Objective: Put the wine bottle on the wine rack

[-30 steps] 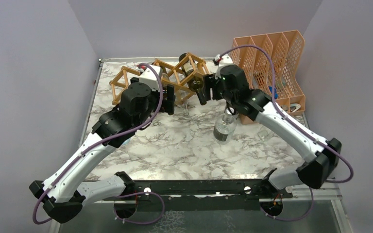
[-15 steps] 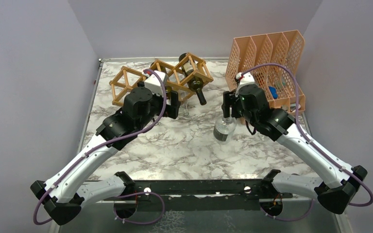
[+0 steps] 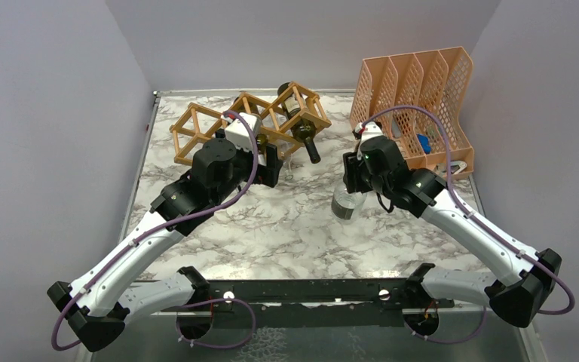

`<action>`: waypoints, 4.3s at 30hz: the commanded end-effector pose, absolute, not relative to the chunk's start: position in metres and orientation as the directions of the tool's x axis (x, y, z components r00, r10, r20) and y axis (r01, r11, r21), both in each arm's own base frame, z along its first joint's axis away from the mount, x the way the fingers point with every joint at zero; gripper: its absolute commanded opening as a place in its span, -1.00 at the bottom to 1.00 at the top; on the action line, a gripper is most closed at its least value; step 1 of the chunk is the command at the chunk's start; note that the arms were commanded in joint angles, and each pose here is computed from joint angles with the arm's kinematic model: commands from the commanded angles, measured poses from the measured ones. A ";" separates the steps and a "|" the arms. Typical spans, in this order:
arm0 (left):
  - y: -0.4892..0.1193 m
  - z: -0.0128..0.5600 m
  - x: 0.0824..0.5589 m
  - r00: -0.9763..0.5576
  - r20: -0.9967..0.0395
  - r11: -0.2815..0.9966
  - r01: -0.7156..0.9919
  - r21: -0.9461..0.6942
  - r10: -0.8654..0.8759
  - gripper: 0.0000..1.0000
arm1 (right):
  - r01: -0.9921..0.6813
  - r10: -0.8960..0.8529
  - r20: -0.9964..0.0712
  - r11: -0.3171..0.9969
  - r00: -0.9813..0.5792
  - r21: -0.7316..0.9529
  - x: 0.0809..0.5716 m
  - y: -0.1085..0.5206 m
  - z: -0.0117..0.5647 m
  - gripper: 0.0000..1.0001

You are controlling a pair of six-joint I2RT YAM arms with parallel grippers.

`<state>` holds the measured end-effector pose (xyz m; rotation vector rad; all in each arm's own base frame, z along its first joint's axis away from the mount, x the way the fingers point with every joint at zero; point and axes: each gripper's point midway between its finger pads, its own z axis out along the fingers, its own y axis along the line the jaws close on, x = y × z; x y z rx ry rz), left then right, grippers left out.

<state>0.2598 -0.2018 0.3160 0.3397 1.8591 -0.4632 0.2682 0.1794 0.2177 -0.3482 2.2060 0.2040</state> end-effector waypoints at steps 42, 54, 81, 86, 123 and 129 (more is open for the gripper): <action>-0.221 0.285 0.261 -0.429 -0.900 0.859 0.431 -0.277 -0.075 0.98 | -0.821 0.098 -0.949 0.479 -0.301 0.310 0.199 0.318 0.231 -0.98; -0.225 0.276 0.268 -0.441 -0.897 0.869 0.428 -0.249 -0.040 0.98 | -0.836 -0.070 -0.898 0.400 -0.435 0.375 0.147 0.295 0.151 -0.98; -0.180 0.210 0.261 -0.560 -0.828 0.958 0.233 -0.167 -0.008 0.98 | -0.807 -0.383 -0.736 0.454 -0.559 0.377 0.149 0.307 0.087 -0.98; -0.169 0.182 0.253 -0.607 -0.794 0.969 0.173 -0.175 -0.035 0.98 | -0.790 -0.436 -0.681 0.492 -0.588 0.367 0.152 0.307 0.067 -0.92; -0.168 0.103 0.239 -0.738 -0.675 0.971 0.157 -0.179 -0.005 0.97 | -0.851 -0.595 -0.638 0.483 -0.490 0.203 0.192 0.337 0.035 0.02; -0.164 0.110 0.237 -0.719 -0.694 0.970 0.137 -0.202 -0.043 0.95 | -0.859 -0.624 -0.623 0.486 -0.472 0.164 0.189 0.335 0.017 -0.08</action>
